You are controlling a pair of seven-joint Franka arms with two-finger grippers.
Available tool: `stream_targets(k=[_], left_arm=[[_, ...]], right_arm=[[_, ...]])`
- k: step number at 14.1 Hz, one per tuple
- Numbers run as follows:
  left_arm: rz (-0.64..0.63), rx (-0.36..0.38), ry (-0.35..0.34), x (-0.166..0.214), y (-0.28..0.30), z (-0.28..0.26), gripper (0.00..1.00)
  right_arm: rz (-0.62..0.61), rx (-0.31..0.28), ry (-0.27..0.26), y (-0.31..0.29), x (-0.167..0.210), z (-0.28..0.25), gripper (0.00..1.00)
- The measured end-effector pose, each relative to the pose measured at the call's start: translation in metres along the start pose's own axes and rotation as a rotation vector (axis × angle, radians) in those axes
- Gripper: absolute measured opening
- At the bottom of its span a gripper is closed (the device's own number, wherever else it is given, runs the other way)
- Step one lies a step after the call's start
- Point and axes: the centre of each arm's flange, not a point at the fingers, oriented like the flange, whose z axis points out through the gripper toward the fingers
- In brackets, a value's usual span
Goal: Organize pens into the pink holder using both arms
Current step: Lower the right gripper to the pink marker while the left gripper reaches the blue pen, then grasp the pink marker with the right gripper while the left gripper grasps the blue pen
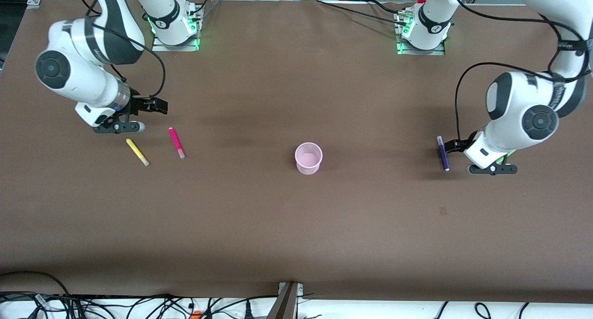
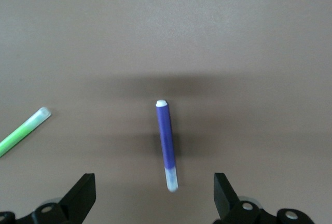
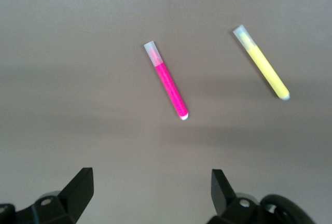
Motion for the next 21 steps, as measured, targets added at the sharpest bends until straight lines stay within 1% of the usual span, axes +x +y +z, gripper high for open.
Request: stream_targets(k=[3, 7, 9, 10, 11, 12, 13, 14, 15, 17, 18, 19, 20, 21], left_arm=[[0.014, 0.002, 0.000, 0.004, 0.003, 0.036, 1.00], [0.010, -0.009, 0.019, 0.011, 0.001, 0.068, 1.00], [0.004, -0.013, 0.012, 0.011, -0.003, 0.082, 1.00], [0.002, -0.015, 0.014, 0.012, -0.003, 0.086, 0.98], [0.002, -0.017, 0.017, 0.013, -0.004, 0.090, 0.97], [0.003, -0.019, 0.024, 0.014, -0.003, 0.094, 0.89], [0.004, -0.021, 0.031, 0.015, -0.002, 0.099, 0.79], [0.004, -0.022, 0.032, 0.015, -0.001, 0.102, 0.79], [0.005, -0.023, 0.032, 0.015, -0.001, 0.105, 0.74], [0.006, -0.023, 0.036, 0.016, 0.000, 0.104, 0.51], [0.007, -0.024, 0.038, 0.017, 0.000, 0.102, 0.41], [0.010, -0.023, 0.039, 0.017, 0.000, 0.102, 0.29], [0.022, -0.023, 0.040, 0.017, 0.000, 0.102, 0.19], [0.036, -0.023, 0.040, 0.017, 0.000, 0.102, 0.18]], right_arm=[[-0.016, -0.006, 0.029, 0.007, -0.001, 0.046, 1.00], [-0.026, -0.016, 0.069, 0.012, 0.006, 0.090, 1.00], [-0.028, -0.021, 0.104, 0.015, 0.009, 0.108, 0.96], [-0.027, -0.024, 0.125, 0.016, 0.009, 0.117, 0.96], [-0.026, -0.027, 0.139, 0.018, 0.008, 0.126, 0.92], [-0.025, -0.029, 0.141, 0.019, 0.007, 0.134, 0.82], [-0.025, -0.030, 0.138, 0.019, 0.007, 0.139, 0.69], [-0.024, -0.030, 0.135, 0.019, 0.007, 0.140, 0.59], [-0.024, -0.030, 0.134, 0.019, 0.007, 0.141, 0.57], [-0.022, -0.031, 0.136, 0.020, 0.006, 0.144, 0.54], [-0.022, -0.032, 0.138, 0.020, 0.005, 0.146, 0.54], [-0.022, -0.032, 0.138, 0.021, 0.004, 0.148, 0.54], [-0.021, -0.033, 0.140, 0.021, 0.004, 0.150, 0.54], [-0.021, -0.034, 0.149, 0.021, 0.004, 0.152, 0.54]])
